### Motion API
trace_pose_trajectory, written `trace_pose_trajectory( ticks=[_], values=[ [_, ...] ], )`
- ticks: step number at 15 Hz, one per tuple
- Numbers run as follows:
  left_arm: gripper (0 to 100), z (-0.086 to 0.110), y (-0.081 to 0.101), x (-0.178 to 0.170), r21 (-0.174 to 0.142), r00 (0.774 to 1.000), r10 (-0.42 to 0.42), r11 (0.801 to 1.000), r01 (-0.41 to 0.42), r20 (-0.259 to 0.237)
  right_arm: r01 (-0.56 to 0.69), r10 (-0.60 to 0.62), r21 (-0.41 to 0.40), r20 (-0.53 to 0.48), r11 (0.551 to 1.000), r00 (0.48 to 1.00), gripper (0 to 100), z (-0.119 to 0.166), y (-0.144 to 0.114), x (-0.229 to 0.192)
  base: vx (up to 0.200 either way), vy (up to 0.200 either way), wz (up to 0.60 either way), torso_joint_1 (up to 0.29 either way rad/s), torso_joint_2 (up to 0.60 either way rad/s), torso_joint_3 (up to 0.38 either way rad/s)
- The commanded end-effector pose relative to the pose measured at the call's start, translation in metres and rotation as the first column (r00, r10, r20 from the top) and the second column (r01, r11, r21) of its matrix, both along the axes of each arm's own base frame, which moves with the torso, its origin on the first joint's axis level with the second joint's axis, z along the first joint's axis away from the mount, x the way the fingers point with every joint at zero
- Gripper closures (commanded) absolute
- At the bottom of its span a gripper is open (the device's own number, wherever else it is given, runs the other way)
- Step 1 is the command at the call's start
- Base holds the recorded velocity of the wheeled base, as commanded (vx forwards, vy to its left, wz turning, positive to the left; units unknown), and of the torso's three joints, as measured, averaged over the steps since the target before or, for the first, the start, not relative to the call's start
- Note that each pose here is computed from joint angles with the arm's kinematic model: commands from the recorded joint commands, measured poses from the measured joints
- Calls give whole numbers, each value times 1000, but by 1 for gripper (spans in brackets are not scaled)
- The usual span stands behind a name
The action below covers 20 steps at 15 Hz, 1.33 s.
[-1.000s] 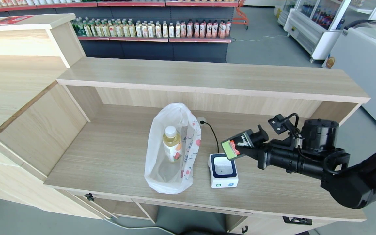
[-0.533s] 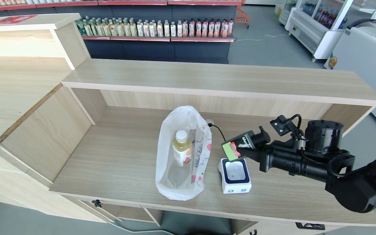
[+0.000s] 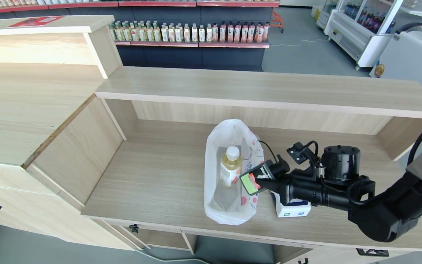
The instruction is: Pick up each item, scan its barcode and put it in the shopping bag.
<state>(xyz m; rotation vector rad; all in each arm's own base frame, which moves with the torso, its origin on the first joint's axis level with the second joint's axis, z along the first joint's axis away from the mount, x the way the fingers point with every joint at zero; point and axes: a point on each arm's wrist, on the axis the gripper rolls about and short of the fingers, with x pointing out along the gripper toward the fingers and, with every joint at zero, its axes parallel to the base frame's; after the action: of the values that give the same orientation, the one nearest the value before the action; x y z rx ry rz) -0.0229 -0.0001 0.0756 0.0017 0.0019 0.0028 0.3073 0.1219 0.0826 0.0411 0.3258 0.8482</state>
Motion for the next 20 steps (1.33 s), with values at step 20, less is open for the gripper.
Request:
trace_pose_trajectory(
  ticks=[20],
  values=[
    [0, 0, 0, 0, 0, 1000, 0, 1000, 0, 0, 45, -36, -163, 59, 986, 998, 100, -86, 65, 43, 0, 0, 0, 0, 0, 0]
  ],
)
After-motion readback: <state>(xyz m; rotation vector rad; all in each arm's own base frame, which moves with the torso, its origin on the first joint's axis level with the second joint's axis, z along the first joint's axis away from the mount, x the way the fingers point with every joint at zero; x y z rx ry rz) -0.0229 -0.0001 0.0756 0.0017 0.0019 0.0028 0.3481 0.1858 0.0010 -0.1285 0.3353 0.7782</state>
